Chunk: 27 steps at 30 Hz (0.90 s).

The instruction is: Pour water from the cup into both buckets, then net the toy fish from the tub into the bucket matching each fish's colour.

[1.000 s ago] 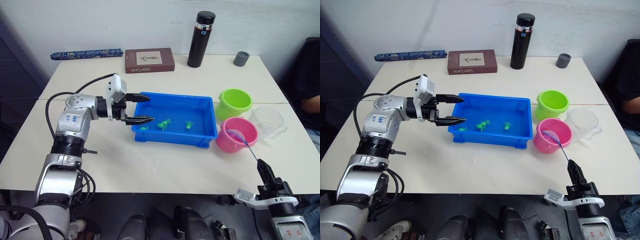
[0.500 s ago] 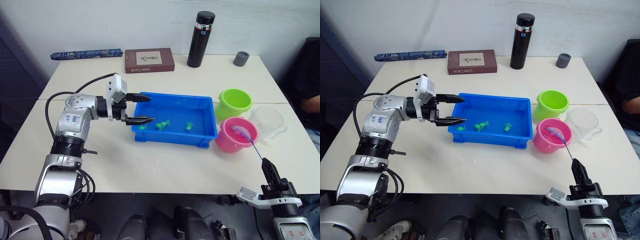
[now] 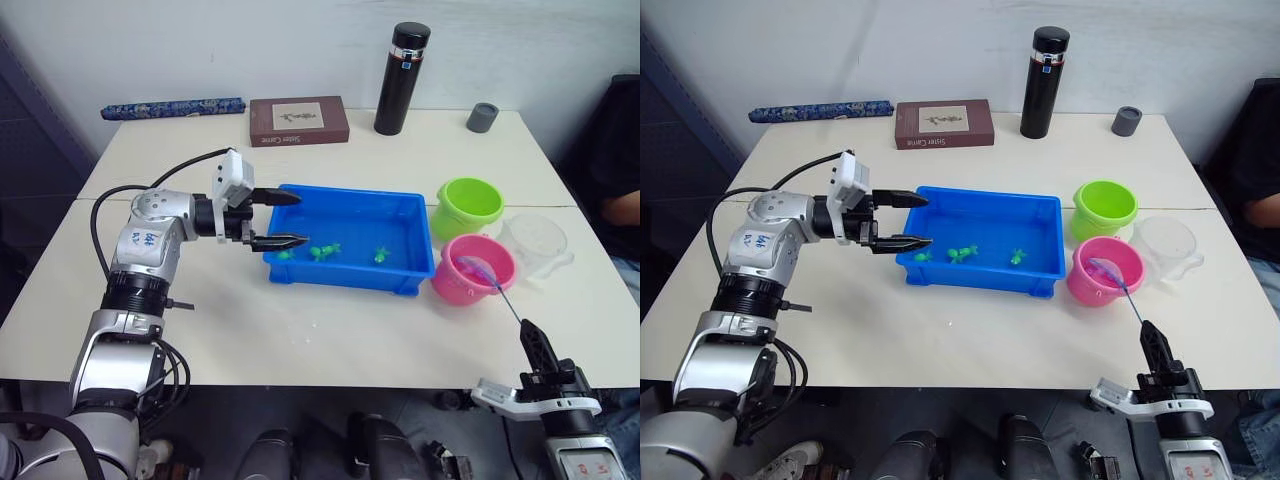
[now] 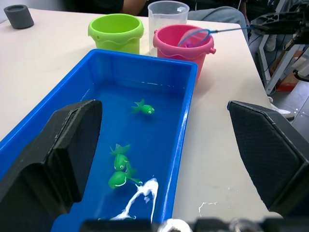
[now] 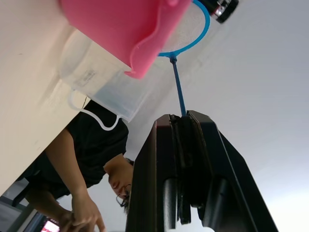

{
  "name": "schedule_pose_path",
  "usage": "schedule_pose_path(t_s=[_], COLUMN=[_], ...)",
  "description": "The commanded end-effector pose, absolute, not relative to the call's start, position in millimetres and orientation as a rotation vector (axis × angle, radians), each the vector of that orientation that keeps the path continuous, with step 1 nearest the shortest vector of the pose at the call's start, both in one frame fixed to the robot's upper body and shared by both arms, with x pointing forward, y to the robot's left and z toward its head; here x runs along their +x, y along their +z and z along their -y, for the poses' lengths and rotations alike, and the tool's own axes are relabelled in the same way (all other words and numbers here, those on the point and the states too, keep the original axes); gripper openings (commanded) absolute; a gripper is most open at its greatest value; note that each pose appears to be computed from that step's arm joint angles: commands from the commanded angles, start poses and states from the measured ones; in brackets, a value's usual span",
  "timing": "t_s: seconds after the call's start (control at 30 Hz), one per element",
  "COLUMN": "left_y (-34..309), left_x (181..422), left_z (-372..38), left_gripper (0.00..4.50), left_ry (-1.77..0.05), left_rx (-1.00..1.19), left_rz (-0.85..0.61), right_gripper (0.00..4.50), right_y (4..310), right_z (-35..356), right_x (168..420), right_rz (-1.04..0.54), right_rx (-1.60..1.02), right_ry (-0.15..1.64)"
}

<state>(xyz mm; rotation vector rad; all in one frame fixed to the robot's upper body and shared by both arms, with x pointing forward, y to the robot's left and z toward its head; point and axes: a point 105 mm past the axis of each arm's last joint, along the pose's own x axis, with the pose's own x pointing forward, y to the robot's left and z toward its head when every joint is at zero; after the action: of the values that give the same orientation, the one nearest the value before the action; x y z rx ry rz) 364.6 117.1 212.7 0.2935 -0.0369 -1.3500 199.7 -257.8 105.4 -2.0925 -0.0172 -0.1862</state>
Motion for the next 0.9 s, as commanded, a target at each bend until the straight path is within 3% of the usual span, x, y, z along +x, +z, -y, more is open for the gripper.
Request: schedule_pose_path(t_s=[0.03,0.13,0.33,0.6,0.9], left_y=[223.6,222.2,219.1,218.4,215.4], left_x=[362.2,361.7,360.4,359.5,357.1], left_z=[-121.5,-120.7,-119.7,-118.0,-117.8], left_gripper=[4.48,4.48,4.48,4.48,4.48], left_ry=[-1.337,-1.338,-1.343,-1.344,-1.344], left_rx=[0.305,0.302,0.294,0.282,0.275], left_rz=[0.083,0.083,0.081,0.084,0.081], right_gripper=[0.00,0.00,0.00,0.00,0.00], right_y=[131.3,137.3,125.9,120.5,118.7], right_z=[255.1,253.5,249.6,262.2,259.1], right_x=[200.2,201.0,202.5,206.0,204.7], right_rz=[0.109,0.128,0.103,-0.024,-0.078], right_rx=[-2.053,-2.005,-1.661,-1.365,-1.280], right_ry=[-0.263,-0.266,-0.159,-0.135,-0.115])
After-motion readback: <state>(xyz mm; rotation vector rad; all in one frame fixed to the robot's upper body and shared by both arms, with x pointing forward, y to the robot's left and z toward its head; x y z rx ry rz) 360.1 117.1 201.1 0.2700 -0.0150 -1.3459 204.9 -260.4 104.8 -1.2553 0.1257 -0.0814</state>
